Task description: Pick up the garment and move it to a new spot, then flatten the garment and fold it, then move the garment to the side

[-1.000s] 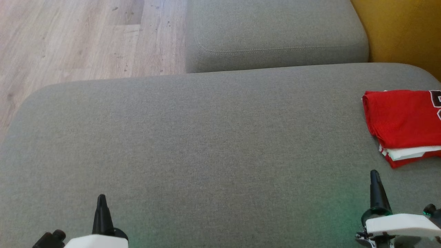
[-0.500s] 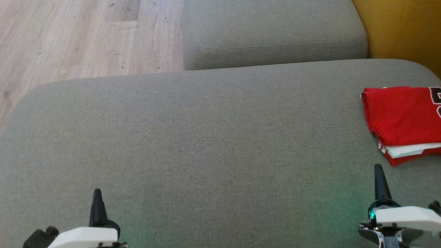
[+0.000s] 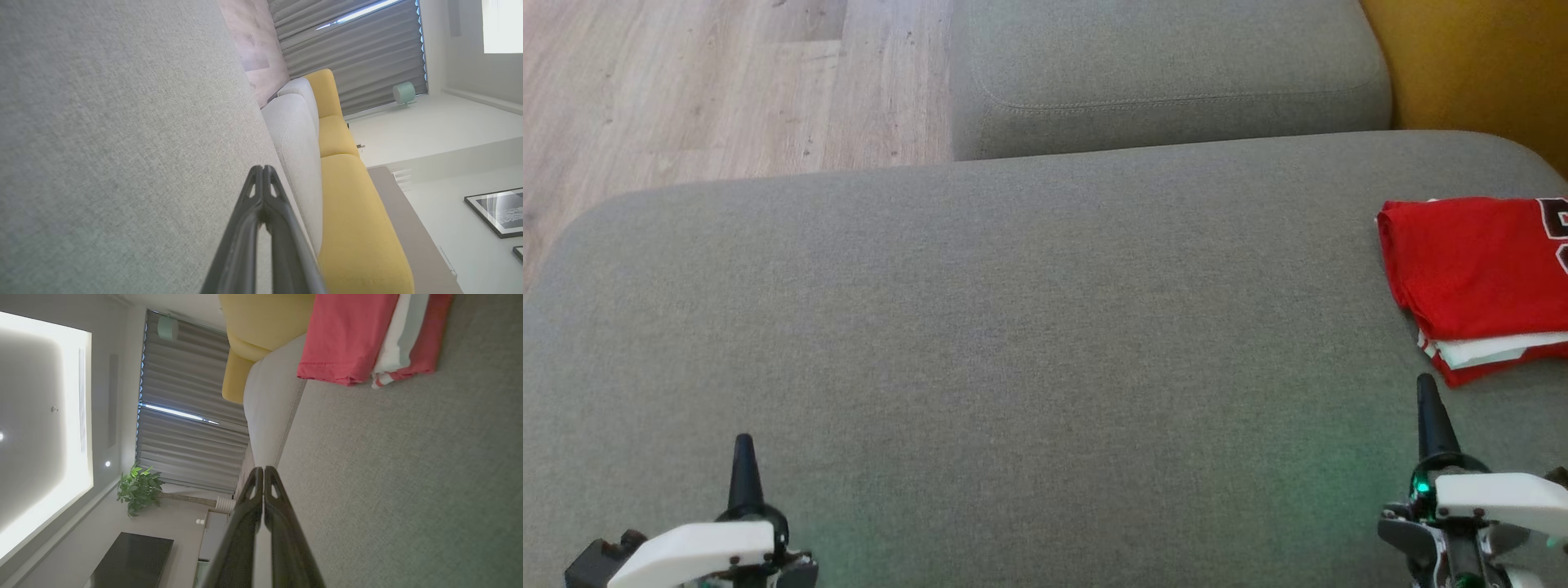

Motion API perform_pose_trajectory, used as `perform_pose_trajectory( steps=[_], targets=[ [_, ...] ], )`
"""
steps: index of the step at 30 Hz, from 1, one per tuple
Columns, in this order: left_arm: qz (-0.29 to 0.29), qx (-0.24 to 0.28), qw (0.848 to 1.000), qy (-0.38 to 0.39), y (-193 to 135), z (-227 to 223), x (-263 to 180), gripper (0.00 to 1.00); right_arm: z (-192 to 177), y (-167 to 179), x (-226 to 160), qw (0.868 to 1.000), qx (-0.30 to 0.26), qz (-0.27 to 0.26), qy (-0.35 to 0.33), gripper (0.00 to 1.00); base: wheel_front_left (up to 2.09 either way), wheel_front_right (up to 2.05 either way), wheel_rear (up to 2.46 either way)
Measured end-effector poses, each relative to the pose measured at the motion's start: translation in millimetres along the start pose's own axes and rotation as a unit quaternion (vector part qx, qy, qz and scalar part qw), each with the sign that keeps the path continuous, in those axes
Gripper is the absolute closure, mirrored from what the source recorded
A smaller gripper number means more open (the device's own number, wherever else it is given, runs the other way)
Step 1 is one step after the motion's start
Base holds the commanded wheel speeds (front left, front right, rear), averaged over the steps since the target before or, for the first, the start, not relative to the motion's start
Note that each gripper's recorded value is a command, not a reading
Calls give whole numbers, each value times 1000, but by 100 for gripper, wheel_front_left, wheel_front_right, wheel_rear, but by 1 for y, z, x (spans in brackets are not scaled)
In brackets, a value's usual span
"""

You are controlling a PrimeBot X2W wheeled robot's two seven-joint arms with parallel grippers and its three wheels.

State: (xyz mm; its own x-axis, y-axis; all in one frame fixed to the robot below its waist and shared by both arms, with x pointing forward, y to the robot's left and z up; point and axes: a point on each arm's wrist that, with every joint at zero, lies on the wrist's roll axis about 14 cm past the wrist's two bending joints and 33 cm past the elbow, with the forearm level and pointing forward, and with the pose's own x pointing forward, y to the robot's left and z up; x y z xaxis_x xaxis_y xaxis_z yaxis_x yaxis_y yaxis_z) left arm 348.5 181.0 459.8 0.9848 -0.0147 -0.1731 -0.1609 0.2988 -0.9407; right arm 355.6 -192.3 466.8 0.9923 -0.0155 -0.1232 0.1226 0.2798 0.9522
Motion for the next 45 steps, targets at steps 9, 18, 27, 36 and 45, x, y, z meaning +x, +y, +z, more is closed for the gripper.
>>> perform_pose_trajectory(
  steps=[9, 18, 27, 36, 45],
  targets=[
    [-11, -48, 999, 1, -5, 4, 7, 100, 5, 2, 5, 999, 46, 3, -3, 100, 0, 0, 0],
    [-25, -102, 995, 3, -12, 7, 15, 100, 9, 3, 9, 995, 100, 4, -6, 100, 0, 0, 0],
    [-40, -152, 988, 2, -18, 12, 22, 100, 15, 10, 17, 989, 149, 16, -9, 100, 0, 0, 0],
    [-42, -153, 987, 0, -19, 13, 23, 100, 15, 9, 16, 989, 150, 15, -10, 100, 0, 0, 0],
    [-42, -154, 987, -1, -19, 14, 23, 100, 16, 9, 16, 989, 150, 15, -11, 100, 0, 0, 0]
  ],
)
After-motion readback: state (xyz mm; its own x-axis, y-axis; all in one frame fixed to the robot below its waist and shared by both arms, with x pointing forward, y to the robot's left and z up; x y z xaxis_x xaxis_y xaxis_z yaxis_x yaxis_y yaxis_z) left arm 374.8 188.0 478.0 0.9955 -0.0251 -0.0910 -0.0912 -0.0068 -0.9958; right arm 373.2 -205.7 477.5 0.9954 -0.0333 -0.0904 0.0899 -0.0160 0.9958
